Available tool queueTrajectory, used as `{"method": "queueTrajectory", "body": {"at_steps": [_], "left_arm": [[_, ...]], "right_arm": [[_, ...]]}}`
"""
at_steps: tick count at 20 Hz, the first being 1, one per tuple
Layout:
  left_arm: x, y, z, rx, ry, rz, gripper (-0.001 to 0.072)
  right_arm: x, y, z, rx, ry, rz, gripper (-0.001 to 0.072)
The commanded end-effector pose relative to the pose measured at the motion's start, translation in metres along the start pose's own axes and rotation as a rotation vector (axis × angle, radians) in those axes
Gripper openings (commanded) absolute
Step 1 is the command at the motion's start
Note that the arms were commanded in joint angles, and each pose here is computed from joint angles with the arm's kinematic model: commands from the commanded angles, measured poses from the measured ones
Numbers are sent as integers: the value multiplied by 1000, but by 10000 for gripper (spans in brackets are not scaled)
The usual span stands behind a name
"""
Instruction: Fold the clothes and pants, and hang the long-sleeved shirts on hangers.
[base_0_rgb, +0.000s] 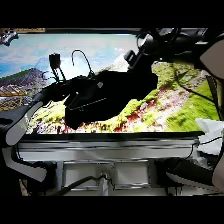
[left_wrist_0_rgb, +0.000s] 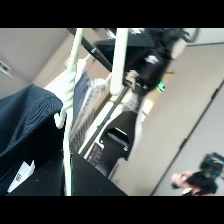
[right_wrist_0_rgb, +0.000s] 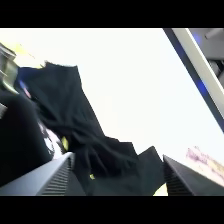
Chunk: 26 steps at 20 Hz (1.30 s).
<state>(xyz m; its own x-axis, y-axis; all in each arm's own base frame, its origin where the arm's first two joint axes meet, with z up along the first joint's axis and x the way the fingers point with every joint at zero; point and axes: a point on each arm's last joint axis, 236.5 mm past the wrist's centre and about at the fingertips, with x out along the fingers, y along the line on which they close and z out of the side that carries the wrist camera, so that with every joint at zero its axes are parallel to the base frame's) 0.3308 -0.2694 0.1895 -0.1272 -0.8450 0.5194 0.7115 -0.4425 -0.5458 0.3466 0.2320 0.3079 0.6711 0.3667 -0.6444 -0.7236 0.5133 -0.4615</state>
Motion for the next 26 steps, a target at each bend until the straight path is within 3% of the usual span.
{"method": "queueTrajectory", "body": {"at_steps": [1, 4, 9, 13, 17, 21, 26], "left_arm": [[9, -3, -8, -16, 16, -23, 9], [9, -3, -8, -16, 16, -23, 9], [9, -3, -8, -15, 15, -23, 9], [9, -2, -8, -16, 16, -22, 10], [9, -2, -8, -16, 16, -22, 10], [9, -2, -8, -16, 16, -22, 9], [8, -1, -8, -19, 15, -21, 10]], "right_arm": [[21, 10, -32, 12, 38, 133, 663], [43, 40, -51, 57, 64, 278, 671], [52, 61, -56, 79, 72, 359, 670], [55, 59, -55, 83, 62, 342, 664], [48, 14, -42, 67, -2, 157, 661], [34, -18, -41, 182, -40, 83, 641], [6, 18, -14, 251, -157, 265, 642]]}}
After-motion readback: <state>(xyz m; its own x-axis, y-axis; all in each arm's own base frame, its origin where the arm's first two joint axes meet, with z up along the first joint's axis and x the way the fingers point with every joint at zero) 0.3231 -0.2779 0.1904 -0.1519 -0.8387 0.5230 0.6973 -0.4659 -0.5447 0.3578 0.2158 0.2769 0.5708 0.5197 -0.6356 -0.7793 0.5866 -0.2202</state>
